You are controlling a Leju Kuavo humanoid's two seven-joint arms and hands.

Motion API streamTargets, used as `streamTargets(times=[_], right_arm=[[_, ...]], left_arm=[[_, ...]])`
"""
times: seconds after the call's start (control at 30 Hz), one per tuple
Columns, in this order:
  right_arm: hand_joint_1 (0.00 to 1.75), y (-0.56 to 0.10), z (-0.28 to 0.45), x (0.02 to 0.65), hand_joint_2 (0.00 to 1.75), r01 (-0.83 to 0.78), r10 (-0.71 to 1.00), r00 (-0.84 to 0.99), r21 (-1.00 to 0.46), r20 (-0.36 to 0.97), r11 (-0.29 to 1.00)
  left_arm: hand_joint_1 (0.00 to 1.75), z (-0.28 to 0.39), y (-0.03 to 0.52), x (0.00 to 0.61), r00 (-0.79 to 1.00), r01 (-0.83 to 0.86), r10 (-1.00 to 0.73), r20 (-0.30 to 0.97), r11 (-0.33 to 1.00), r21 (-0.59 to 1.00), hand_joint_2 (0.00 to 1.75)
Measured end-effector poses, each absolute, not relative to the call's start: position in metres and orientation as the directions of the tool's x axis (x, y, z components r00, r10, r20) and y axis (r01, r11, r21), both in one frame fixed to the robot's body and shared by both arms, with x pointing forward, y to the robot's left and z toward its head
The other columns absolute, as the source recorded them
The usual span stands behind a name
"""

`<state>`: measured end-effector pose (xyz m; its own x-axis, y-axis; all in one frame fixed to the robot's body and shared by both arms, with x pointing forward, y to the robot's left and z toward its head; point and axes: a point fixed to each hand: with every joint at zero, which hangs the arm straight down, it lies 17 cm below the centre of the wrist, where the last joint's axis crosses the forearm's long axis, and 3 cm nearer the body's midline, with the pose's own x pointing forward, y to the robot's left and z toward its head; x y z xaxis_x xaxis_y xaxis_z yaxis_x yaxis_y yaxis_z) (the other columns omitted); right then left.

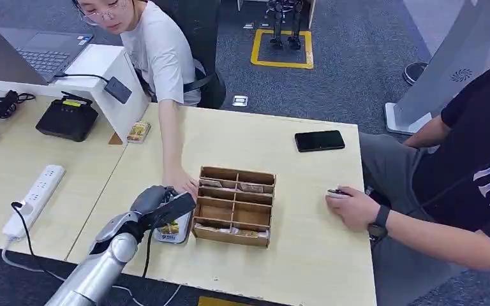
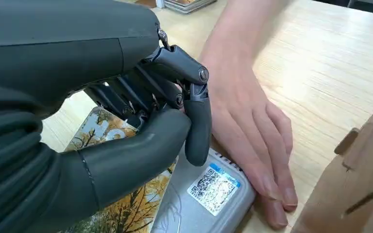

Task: Pass the card to the sensor for recognition and then transmit it.

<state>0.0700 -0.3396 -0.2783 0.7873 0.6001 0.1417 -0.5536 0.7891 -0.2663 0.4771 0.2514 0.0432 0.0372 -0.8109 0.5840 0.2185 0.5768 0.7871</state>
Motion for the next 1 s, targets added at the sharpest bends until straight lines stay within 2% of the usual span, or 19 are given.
streamTargets(times=[0.47,1.0], right_arm=[[0.00,-0.340,-0.278,0.071,1.75,-0.552,0.600,0.787,-0.270,0.142,0.789],[0.00,-0.341,-0.278,0.073,1.75,-0.551,0.601,0.787,-0.277,0.144,0.787]], left_arm=[[1.75,0.056,0.252,0.482,0.056,0.141,-0.746,0.664,0.664,0.734,1.75],[1.75,0.068,0.252,0.486,0.043,0.072,-0.726,0.687,0.688,0.722,1.75]])
